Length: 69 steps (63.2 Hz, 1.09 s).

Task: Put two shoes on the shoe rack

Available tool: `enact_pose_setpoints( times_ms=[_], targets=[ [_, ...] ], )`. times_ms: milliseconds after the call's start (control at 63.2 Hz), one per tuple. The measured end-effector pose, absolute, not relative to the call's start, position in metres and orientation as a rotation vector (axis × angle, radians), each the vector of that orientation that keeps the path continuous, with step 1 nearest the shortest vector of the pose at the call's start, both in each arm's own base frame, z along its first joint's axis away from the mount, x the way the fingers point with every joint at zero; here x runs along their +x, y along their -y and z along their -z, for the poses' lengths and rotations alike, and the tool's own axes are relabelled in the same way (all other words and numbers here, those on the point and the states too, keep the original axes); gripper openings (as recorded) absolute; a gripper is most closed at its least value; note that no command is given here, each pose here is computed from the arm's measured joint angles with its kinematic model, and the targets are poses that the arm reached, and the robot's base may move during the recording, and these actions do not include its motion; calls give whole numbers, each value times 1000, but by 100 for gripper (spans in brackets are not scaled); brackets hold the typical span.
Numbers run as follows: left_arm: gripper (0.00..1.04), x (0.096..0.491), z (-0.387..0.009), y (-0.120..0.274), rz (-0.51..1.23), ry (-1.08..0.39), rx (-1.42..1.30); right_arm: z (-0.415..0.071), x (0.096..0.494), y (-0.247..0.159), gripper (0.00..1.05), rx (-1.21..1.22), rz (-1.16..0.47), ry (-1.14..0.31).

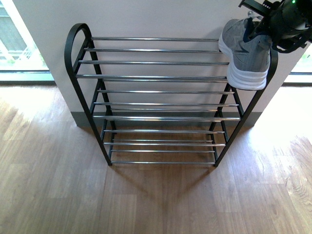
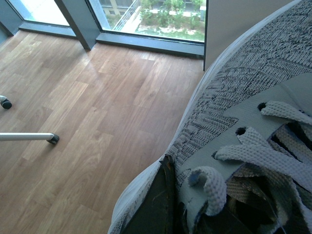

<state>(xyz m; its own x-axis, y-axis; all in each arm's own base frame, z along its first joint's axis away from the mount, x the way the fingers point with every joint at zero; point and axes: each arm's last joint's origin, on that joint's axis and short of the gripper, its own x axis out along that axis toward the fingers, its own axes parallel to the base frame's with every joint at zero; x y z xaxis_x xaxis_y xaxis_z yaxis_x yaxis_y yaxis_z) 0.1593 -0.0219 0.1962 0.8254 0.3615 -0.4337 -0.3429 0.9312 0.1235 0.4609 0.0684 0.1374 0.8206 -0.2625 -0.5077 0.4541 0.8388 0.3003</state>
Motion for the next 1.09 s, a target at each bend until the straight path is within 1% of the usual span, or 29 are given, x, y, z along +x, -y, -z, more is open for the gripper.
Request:
enact_pose_setpoints(
  times_ms=[222,538,570,633,665,744,807,823,855,902,966,1092],
  targets=[
    [1,159,-196,22,-375,-469,41,-146,470,-74,1,462,372,-430],
    [1,159,-196,22,-374,-469,41,-136,470,-70,1,420,389,-464],
    [1,159,-196,22,-374,-469,41,-135,470,-70,6,420,387,-475],
    [1,159,-196,22,-375,-469,41,-134,469,-70,18,437,375,-500],
    [1,159,-196,22,-375,-469,41,-135,468,-70,22,442,373,-503],
    [1,159,-196,22,-374,-469,41,-140,464,-69,36,494,353,-539],
    [1,159,-196,22,-374,-469,41,-147,458,-68,45,536,340,-546],
    [1,159,-196,22,-374,-469,41,-151,455,-68,48,543,335,-548],
    [1,159,-196,22,-374,-469,41,-155,452,-68,52,551,327,-552],
    [1,159,-196,22,-374,-469,41,-170,443,-66,60,557,315,-559],
    [1,159,-196,22,-374,-469,41,-187,433,-63,69,550,314,-564],
    [1,159,-196,22,-374,-469,41,-231,405,-43,90,500,319,-533]
  ],
)
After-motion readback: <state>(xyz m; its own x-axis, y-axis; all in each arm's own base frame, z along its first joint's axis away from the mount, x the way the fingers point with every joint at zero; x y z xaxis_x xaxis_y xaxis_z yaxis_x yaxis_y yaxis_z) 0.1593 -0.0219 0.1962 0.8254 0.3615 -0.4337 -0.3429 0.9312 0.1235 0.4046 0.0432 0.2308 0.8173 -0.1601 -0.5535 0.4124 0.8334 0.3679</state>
